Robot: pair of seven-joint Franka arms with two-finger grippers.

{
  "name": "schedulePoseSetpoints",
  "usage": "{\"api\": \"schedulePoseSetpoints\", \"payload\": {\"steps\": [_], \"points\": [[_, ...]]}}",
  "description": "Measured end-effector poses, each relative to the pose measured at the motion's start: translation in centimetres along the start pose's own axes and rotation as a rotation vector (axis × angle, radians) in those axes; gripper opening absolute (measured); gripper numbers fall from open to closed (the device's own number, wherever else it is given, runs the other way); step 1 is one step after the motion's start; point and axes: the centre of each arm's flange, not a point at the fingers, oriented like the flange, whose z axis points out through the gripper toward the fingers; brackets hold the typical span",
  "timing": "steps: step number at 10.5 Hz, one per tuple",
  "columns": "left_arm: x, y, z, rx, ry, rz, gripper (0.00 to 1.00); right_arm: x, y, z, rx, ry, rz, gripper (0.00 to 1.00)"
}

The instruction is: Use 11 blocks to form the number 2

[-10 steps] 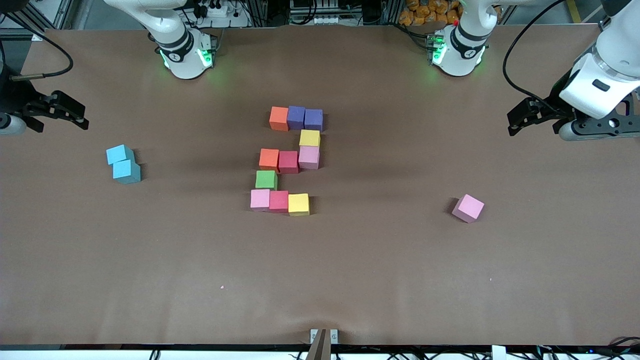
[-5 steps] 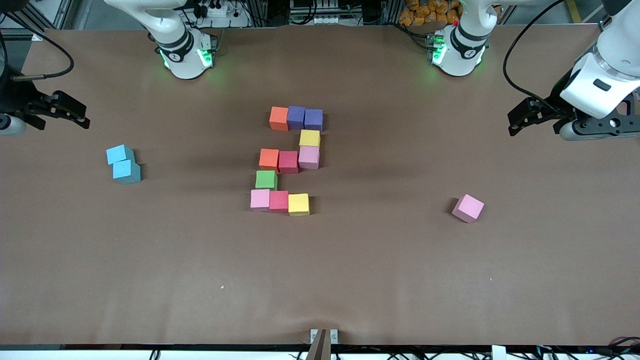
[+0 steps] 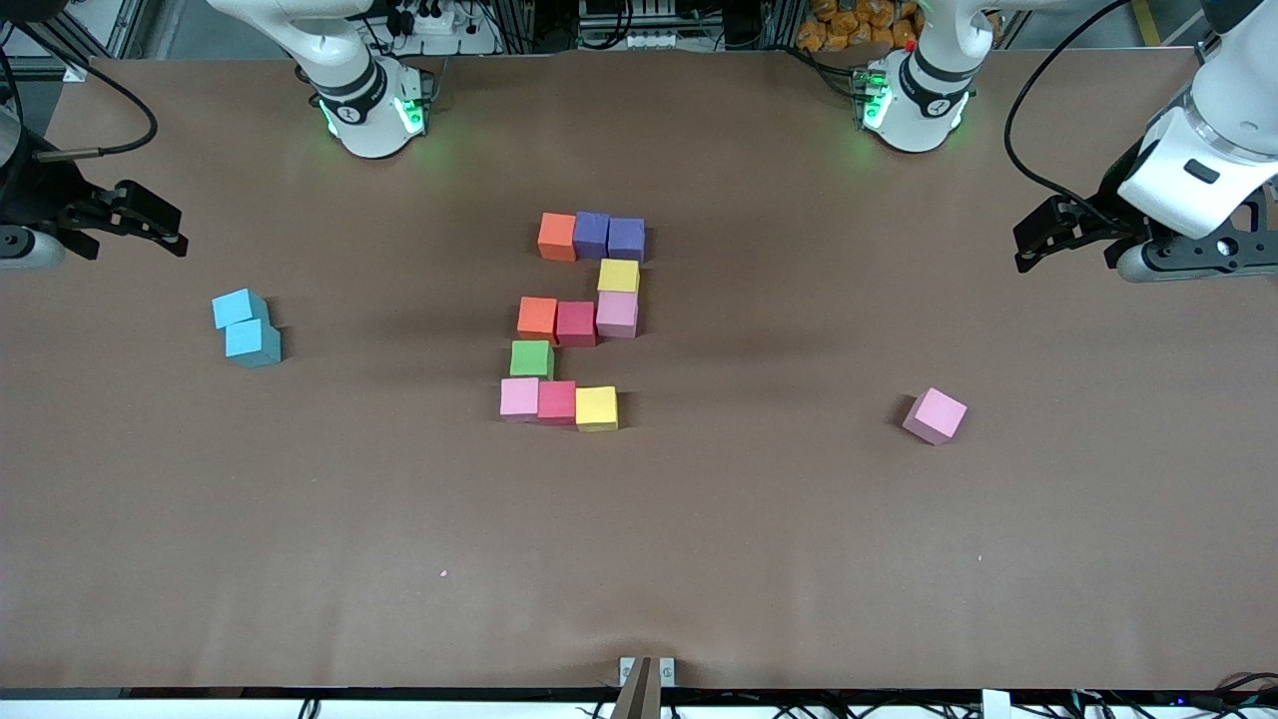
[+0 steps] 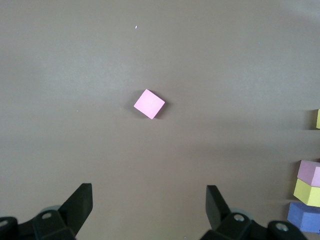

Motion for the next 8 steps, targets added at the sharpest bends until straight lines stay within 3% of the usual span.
{"api": "schedulePoseSetpoints", "payload": {"steps": [8], "points": [[0.99, -0.78, 0.46, -0.002, -0.007, -0.010, 1.00, 0.09, 0.13, -0.24, 0.000, 0.003, 0.002, 1.00]]}}
